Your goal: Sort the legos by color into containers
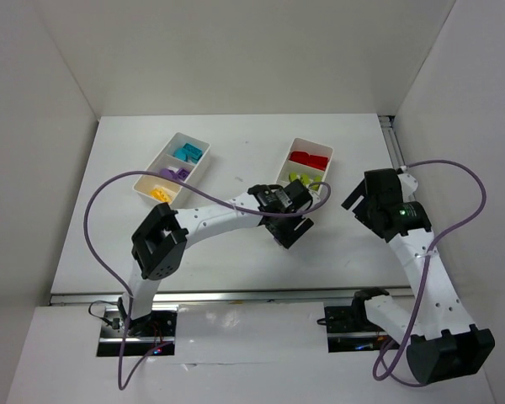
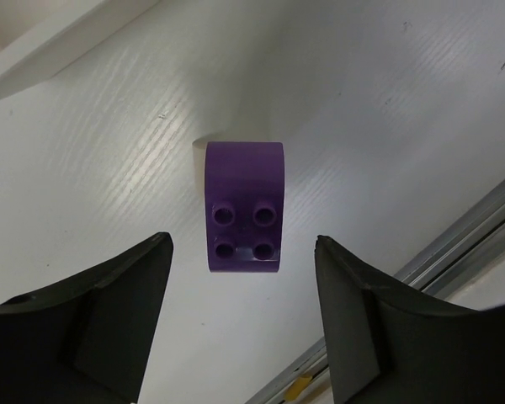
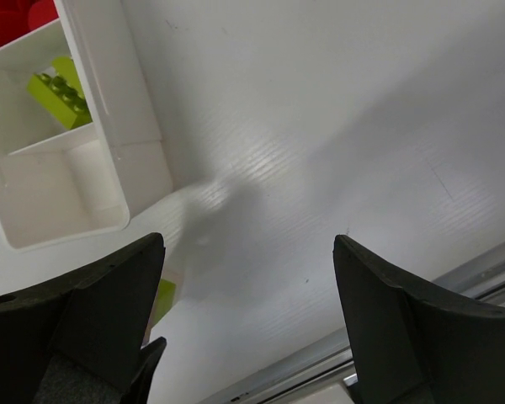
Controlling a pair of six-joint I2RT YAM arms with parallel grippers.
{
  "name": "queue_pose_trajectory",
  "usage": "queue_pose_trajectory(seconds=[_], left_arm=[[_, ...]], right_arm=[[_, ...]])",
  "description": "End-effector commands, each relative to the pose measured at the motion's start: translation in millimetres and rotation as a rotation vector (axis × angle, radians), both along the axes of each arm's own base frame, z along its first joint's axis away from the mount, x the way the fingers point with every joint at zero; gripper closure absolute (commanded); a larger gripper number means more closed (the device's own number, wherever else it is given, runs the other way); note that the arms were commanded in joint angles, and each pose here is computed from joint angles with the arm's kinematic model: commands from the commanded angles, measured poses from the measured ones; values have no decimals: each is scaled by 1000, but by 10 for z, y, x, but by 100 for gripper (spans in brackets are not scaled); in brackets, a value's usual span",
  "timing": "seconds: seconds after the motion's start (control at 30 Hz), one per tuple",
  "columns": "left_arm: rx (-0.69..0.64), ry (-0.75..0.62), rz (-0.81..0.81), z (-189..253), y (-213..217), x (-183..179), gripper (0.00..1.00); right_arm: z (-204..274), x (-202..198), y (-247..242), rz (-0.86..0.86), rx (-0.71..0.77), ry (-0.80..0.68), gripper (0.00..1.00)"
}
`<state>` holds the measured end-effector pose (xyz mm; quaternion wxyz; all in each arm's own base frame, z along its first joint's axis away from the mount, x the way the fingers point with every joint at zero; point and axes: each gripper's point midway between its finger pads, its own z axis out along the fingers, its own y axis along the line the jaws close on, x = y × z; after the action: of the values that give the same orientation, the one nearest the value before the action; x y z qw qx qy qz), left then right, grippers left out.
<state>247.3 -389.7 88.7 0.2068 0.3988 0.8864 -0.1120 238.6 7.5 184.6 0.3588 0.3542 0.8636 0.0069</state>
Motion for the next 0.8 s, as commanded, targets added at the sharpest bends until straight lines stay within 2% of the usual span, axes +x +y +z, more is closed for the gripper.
queue_pose_trajectory(seconds=[0.0, 0.1, 0.17, 0.5, 0.63, 0.77], left_arm=[[-40, -31, -23, 109, -130, 82, 22], [-52, -10, -36, 69, -172, 52, 29], [-57, -3, -31, 69, -157, 75, 37], [-37, 23, -36, -71, -162, 53, 37], [-52, 13, -37, -10, -203, 79, 48], [-65, -7, -32, 137, -202, 100, 44]], right_arm=[[58, 88, -7, 45, 10, -45, 12], [67, 102, -60, 42, 2, -48, 12], [78, 122, -57, 50, 12, -56, 12], [21, 206, -65, 75, 8, -49, 12], [21, 206, -65, 75, 8, -49, 12], [20, 204, -68, 81, 2, -47, 12]])
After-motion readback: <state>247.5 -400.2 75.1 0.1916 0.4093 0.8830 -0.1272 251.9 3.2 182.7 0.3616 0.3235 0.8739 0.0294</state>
